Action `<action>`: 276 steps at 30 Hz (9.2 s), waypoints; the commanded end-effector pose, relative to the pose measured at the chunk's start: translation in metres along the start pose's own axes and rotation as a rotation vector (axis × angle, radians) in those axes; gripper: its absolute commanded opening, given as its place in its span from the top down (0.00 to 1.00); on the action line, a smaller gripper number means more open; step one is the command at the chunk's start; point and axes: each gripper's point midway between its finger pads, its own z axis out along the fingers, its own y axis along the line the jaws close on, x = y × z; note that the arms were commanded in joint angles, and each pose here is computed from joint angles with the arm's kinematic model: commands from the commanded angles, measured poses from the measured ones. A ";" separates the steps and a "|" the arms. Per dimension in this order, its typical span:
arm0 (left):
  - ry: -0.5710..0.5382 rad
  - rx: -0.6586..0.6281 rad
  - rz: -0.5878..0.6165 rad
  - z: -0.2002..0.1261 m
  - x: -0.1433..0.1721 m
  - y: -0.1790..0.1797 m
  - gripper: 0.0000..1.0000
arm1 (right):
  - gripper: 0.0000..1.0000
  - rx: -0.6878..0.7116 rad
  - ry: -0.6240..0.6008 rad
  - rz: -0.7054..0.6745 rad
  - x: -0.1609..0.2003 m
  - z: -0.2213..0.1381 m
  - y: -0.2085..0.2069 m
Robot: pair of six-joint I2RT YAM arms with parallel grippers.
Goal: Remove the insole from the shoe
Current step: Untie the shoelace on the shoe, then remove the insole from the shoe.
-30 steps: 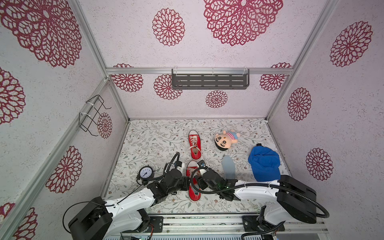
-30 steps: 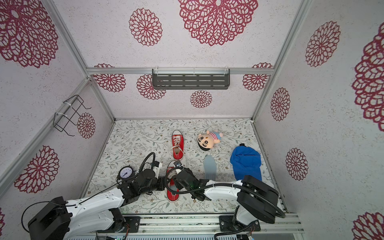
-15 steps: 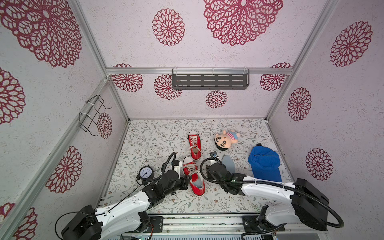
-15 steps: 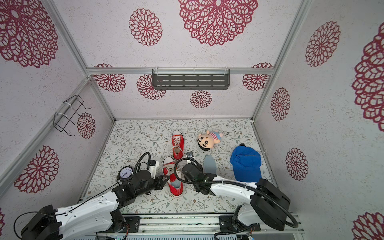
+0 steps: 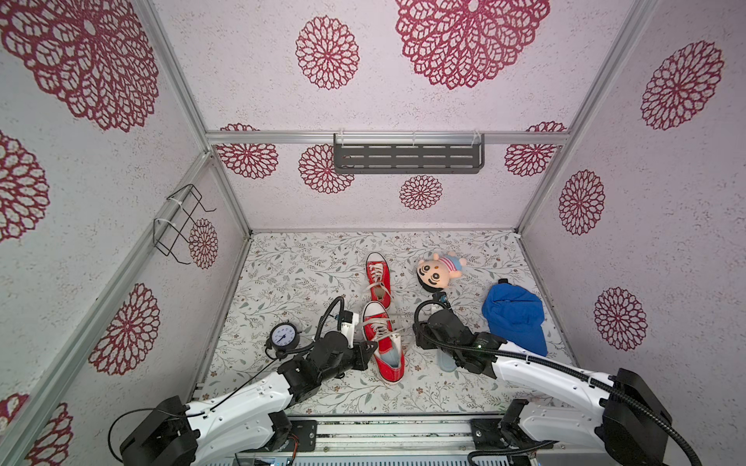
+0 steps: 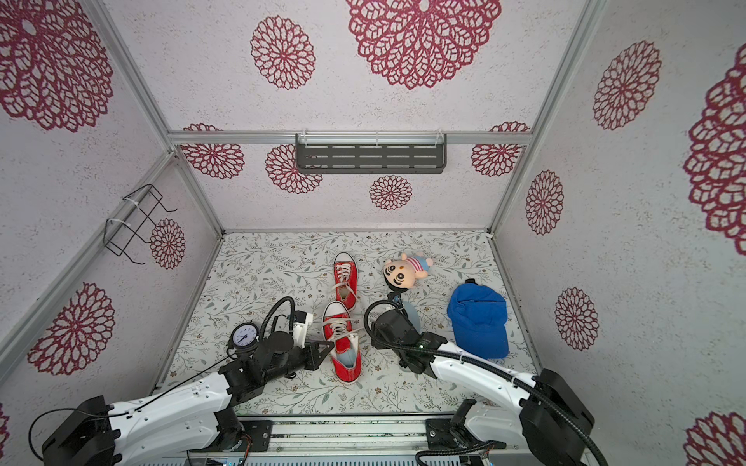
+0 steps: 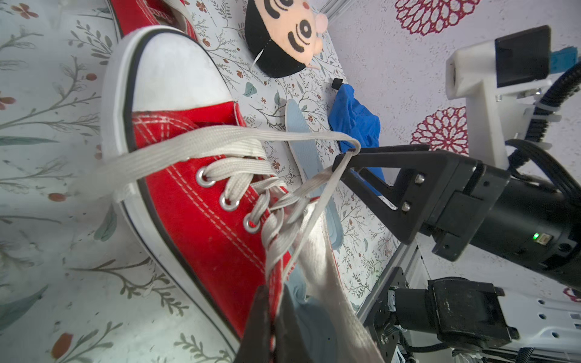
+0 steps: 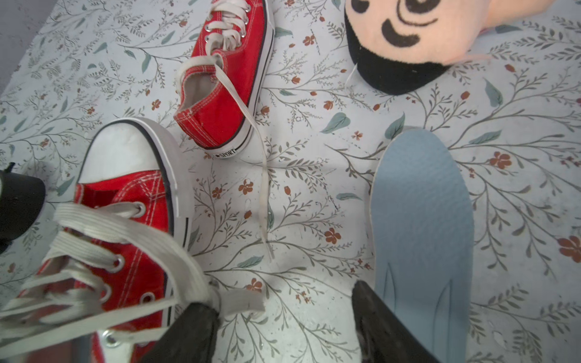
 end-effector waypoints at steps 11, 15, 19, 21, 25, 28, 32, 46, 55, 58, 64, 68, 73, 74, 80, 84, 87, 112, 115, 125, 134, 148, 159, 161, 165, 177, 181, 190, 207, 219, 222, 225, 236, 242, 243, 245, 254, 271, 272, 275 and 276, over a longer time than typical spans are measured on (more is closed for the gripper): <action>0.067 -0.095 -0.034 0.023 0.021 0.031 1.00 | 0.13 -0.330 0.055 -0.125 0.001 -0.011 0.024; 0.078 -0.079 -0.031 0.025 0.022 0.026 0.96 | 0.13 -0.370 0.020 -0.097 -0.007 -0.019 0.030; 0.064 -0.092 -0.008 0.017 0.020 0.028 0.91 | 0.28 -0.491 0.050 -0.052 0.002 -0.019 0.050; 0.056 -0.102 0.004 0.010 0.018 0.029 0.78 | 0.34 -0.523 0.077 -0.014 0.009 -0.014 0.056; 0.037 -0.125 0.047 -0.008 0.010 0.029 0.61 | 0.40 -0.554 0.112 0.107 0.014 0.000 0.068; -0.010 -0.114 0.075 -0.021 -0.005 0.021 0.48 | 0.39 -0.536 0.144 0.234 0.016 0.010 0.068; -0.007 -0.070 0.093 -0.019 -0.020 0.010 0.44 | 0.38 -0.587 0.173 0.318 0.017 0.013 0.077; 0.159 0.021 0.186 0.045 -0.019 -0.013 0.45 | 0.45 -0.602 0.262 0.454 0.030 0.032 0.085; 0.166 -0.014 0.221 0.067 -0.026 -0.008 0.55 | 0.50 -0.617 0.287 0.460 0.033 0.039 0.092; 0.169 -0.025 0.227 0.072 -0.027 -0.005 0.61 | 0.54 -0.620 0.293 0.461 0.034 0.042 0.094; 0.177 -0.043 0.242 0.074 -0.026 -0.002 0.88 | 0.70 -0.621 0.272 0.459 0.030 0.041 0.094; 0.175 -0.053 0.263 0.069 -0.030 0.000 0.94 | 0.80 -0.624 0.279 0.449 0.031 0.039 0.094; 0.184 -0.024 0.263 0.065 -0.028 -0.005 1.00 | 0.98 -0.640 0.272 0.446 0.029 0.035 0.096; 0.172 -0.024 0.265 0.063 -0.031 -0.006 1.00 | 0.99 -0.643 0.264 0.445 0.027 0.033 0.096; 0.065 -0.076 0.301 0.038 -0.056 -0.007 1.00 | 1.00 -0.581 0.246 0.397 0.025 0.027 0.086; 0.016 -0.147 0.303 0.018 -0.068 0.005 1.00 | 1.00 -0.378 0.244 0.321 0.033 0.027 0.052; -0.003 -0.214 0.279 0.003 -0.069 0.022 1.00 | 1.00 -0.242 0.213 0.298 0.033 0.021 0.024; 0.237 0.200 0.420 0.023 -0.028 -0.046 0.44 | 1.00 -0.405 0.151 0.277 0.018 0.013 0.056; 0.287 0.225 0.437 0.035 -0.020 -0.050 0.44 | 1.00 -0.408 0.150 0.272 0.017 0.012 0.057; 0.354 0.185 0.463 0.061 -0.009 -0.038 0.44 | 1.00 -0.419 0.148 0.255 0.013 0.010 0.062; 0.332 0.104 0.493 0.071 -0.016 -0.026 0.38 | 1.00 -0.425 0.156 0.244 0.013 0.010 0.064; 0.366 0.109 0.482 0.070 -0.007 -0.021 0.62 | 1.00 -0.424 0.156 0.242 0.014 0.010 0.065; 0.217 0.158 0.493 0.046 -0.036 -0.051 0.96 | 0.46 -0.385 0.037 0.162 -0.001 -0.012 0.052; 0.201 0.165 0.491 0.044 -0.035 -0.056 0.97 | 0.35 -0.419 0.015 0.113 -0.001 -0.021 0.065; 0.179 0.162 0.486 0.042 -0.035 -0.058 0.97 | 0.25 -0.459 0.018 0.064 0.011 -0.020 0.091; 0.141 0.116 0.487 0.029 -0.036 -0.052 0.97 | 0.40 -0.243 -0.052 0.116 0.007 0.018 0.076; 0.125 0.098 0.480 0.022 -0.037 -0.048 0.98 | 0.40 -0.132 -0.137 0.140 -0.006 0.015 0.054; 0.023 -0.029 0.435 -0.004 -0.043 -0.019 1.00 | 0.42 0.462 -0.256 0.109 -0.018 -0.031 -0.076; -0.058 -0.152 0.233 -0.017 -0.037 0.025 0.47 | 0.17 -0.179 -0.013 0.024 -0.009 -0.028 0.008; -0.154 0.014 -0.133 -0.038 -0.052 0.050 0.15 | 0.17 -0.354 0.308 -0.152 0.076 -0.008 0.108; -0.120 0.020 -0.124 -0.027 -0.060 0.053 0.13 | 0.29 -0.257 0.333 -0.153 0.083 0.004 0.094; -0.067 0.012 -0.129 -0.006 -0.060 0.061 0.12 | 0.47 -0.186 0.352 -0.166 0.086 0.009 0.084; 0.012 0.098 -0.190 0.070 -0.069 0.073 0.08 | 0.75 -0.186 0.357 -0.152 0.088 0.009 0.084; 0.030 0.165 -0.200 0.093 -0.067 0.073 0.18 | 0.78 -0.164 0.378 -0.146 0.095 0.009 0.076; 0.030 0.183 -0.197 0.096 -0.067 0.071 0.21 | 0.78 -0.166 0.374 -0.140 0.094 0.009 0.076; 0.038 0.209 -0.194 0.101 -0.066 0.068 0.27 | 0.79 -0.166 0.368 -0.136 0.093 0.008 0.075; -0.045 0.282 -0.094 0.095 -0.075 0.051 0.70 | 0.79 -0.175 0.339 -0.135 0.087 0.005 0.075; -0.174 0.292 0.403 0.036 -0.094 -0.019 1.00 | 0.50 -0.401 0.193 -0.135 0.053 -0.069 0.075; -0.187 0.290 0.425 0.033 -0.094 -0.022 1.00 | 0.55 -0.426 0.186 -0.130 0.054 -0.074 0.078; -0.202 0.256 0.448 0.030 -0.097 -0.022 1.00 | 0.70 -0.512 0.192 -0.114 0.066 -0.081 0.097; -0.205 0.245 0.454 0.029 -0.099 -0.022 1.00 | 0.75 -0.538 0.197 -0.114 0.071 -0.080 0.107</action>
